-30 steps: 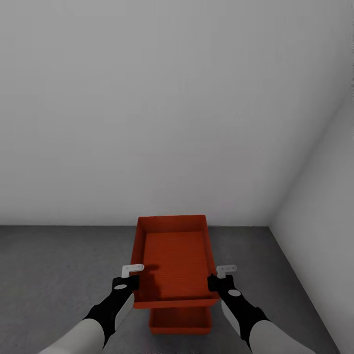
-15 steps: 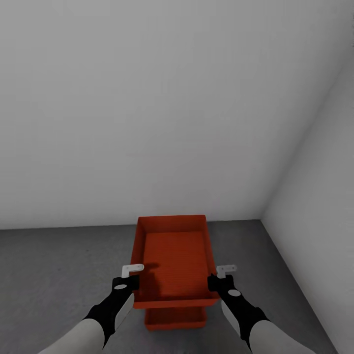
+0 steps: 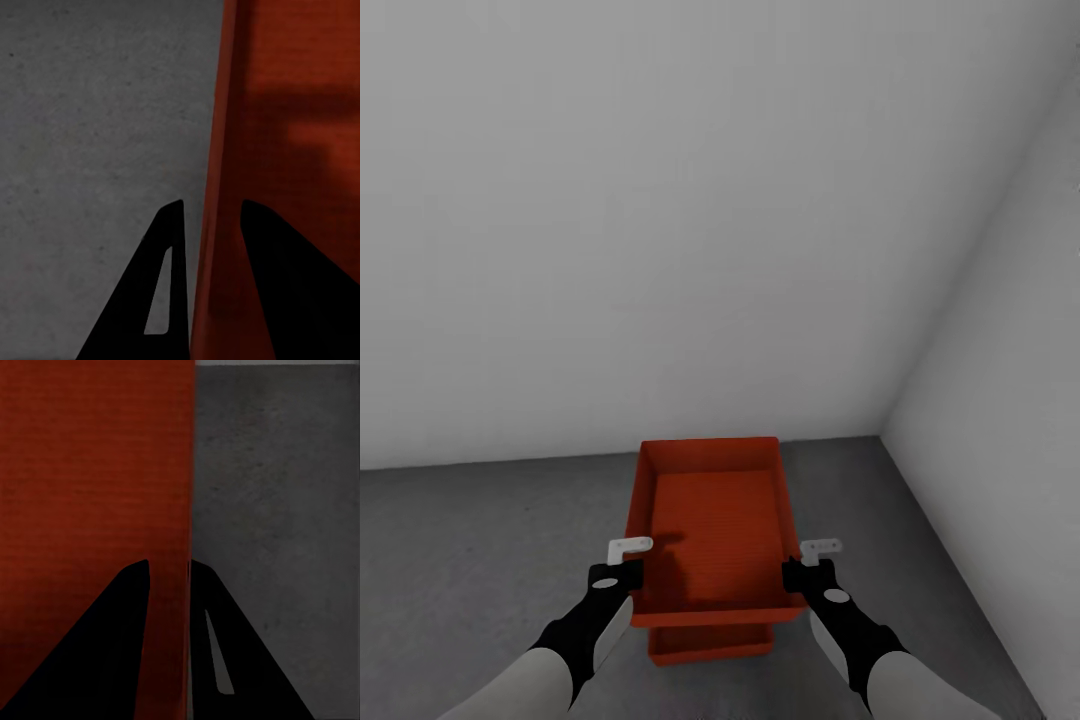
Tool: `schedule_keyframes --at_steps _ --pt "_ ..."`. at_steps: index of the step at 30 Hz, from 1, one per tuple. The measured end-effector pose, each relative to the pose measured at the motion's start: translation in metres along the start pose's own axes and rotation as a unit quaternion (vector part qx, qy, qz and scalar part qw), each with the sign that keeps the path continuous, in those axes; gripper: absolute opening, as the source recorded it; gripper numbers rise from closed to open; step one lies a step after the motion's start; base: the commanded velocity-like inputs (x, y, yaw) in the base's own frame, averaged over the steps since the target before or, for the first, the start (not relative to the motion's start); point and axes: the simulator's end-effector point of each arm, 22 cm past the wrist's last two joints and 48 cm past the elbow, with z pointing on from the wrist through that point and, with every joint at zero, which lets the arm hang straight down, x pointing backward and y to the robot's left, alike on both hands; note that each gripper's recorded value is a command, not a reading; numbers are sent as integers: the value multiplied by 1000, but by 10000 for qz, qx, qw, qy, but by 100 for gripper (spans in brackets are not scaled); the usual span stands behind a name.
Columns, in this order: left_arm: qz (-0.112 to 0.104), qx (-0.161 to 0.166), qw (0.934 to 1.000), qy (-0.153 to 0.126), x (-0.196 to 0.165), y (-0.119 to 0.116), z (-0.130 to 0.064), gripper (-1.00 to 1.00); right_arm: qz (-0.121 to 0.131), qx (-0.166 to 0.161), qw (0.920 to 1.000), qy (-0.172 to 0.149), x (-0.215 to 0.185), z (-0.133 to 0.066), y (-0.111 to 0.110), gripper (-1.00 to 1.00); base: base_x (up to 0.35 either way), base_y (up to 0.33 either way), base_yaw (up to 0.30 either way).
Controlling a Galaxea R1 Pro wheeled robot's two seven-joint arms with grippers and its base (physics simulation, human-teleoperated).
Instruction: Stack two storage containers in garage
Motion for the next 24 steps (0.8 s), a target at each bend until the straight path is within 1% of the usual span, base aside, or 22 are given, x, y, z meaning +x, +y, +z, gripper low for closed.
schedule_keyframes --at_steps 13,24 --pt "4 -5 10000 96 11 0 5 -100 -8 -5 10000 96 11 4 0 -100 0 0 -92" --pt "5 -5 9999 104 12 -1 6 -100 -7 -7 9999 104 12 4 0 -100 0 0 -10"
